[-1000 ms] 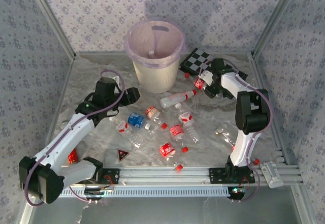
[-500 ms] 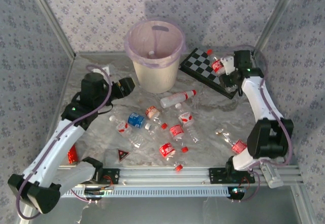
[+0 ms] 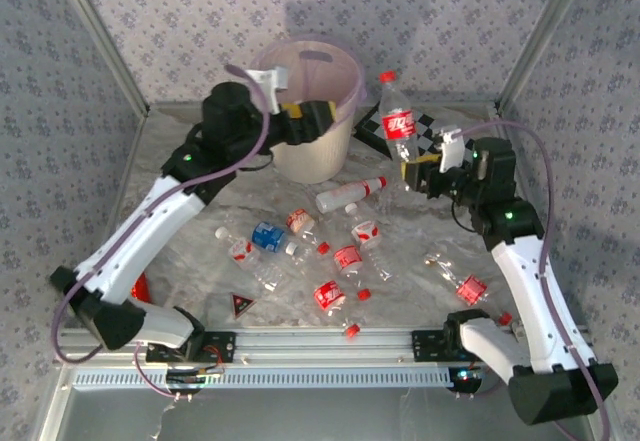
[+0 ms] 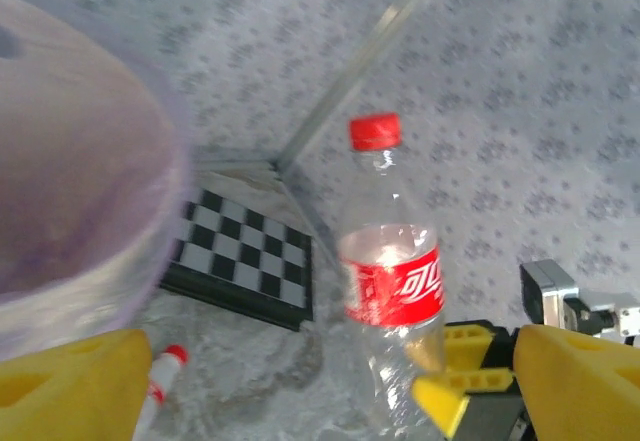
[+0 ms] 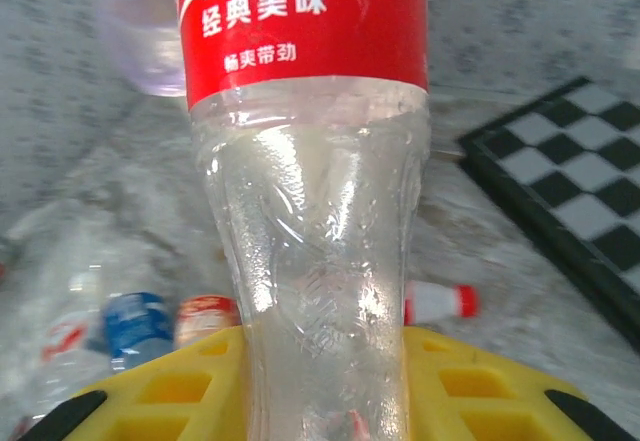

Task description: Put the plastic bottles in the bin

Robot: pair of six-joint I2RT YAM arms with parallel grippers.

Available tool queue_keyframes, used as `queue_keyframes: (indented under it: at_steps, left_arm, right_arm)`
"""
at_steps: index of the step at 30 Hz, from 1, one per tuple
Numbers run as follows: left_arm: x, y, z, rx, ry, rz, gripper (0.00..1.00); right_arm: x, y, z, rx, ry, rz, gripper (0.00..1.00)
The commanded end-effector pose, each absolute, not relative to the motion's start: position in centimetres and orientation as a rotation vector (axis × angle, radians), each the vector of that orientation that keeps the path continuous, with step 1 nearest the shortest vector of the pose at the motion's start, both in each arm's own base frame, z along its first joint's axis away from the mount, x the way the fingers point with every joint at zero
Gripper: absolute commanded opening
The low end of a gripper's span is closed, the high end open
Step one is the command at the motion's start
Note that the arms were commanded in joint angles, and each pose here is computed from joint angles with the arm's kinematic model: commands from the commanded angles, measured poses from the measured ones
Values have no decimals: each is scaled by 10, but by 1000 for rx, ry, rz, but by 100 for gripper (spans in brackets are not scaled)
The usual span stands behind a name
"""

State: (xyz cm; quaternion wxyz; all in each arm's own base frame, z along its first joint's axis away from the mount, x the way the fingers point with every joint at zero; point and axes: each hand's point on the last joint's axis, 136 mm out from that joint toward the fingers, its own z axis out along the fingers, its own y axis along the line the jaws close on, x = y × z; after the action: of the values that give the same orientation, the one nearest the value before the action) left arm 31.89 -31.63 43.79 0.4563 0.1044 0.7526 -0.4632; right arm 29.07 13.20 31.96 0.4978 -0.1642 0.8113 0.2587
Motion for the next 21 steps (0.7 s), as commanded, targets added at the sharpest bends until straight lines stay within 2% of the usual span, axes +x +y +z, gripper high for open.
queue_keyframes:
  at_steps: [1,8,12,19,20,21]
  left_arm:
    - [300,-353,455,389,1796,-1254,100]
    - [308,-386,436,385,1847,-1271,99]
    - [312,-388,435,367,1843,-1273,78]
    - [316,-389,437,364,1837,-1251,56]
    - [317,-388,438,366,1838,-1243,54]
    - [318,-388,439,371,1832,-1237,51]
  right_arm:
    - [273,160,342,-432,1865,770,36]
    - [256,182,344,-530,1843,783,37]
    - [256,185,340,-543,1857,768,37]
    - [256,189,331,-561,1882,774,38]
    - [256,189,331,-562,1882,773,42]
    - [255,189,331,-567,1883,772,50]
